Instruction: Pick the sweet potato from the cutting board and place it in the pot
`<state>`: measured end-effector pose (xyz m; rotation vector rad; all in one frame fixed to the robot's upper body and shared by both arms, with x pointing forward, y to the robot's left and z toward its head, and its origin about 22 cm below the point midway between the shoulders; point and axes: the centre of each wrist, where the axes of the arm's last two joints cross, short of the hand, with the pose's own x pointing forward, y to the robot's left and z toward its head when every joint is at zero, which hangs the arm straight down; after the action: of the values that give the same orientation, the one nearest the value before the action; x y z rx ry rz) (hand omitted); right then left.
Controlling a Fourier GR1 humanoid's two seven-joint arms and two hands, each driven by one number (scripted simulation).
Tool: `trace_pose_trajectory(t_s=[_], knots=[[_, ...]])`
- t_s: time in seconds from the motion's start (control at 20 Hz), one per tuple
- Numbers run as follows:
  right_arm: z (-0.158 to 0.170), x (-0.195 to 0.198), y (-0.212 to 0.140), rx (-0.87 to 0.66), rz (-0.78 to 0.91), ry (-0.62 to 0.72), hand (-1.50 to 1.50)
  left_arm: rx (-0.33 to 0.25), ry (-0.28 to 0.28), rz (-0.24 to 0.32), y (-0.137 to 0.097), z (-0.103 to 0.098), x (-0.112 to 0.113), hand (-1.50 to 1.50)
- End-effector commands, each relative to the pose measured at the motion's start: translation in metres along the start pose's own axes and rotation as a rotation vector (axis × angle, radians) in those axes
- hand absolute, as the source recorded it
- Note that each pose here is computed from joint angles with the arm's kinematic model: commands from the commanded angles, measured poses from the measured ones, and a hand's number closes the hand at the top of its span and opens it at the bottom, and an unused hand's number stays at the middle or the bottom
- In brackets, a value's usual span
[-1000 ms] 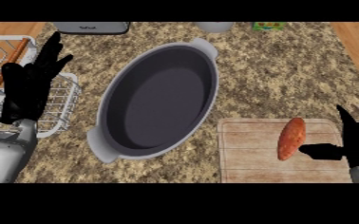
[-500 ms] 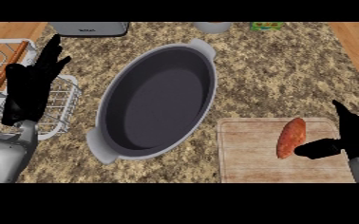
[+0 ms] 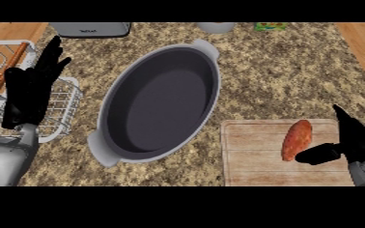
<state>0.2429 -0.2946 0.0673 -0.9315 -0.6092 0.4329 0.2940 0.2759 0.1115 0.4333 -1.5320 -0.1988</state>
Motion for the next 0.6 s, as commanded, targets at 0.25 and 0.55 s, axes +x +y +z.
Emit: trace_pose_trajectory(t_s=[0.25,0.55], knots=[[-0.002,0.009,-0.007,-0.027,0.023,0.132,-1.5,0.033,0.354,-0.048,0.009,0.02,-0.078,0.0],[-0.008,0.001,0.016,0.044,0.038,0.173,-1.5,0.03,0.331,-0.042,0.004,0.019,-0.073,0.0]])
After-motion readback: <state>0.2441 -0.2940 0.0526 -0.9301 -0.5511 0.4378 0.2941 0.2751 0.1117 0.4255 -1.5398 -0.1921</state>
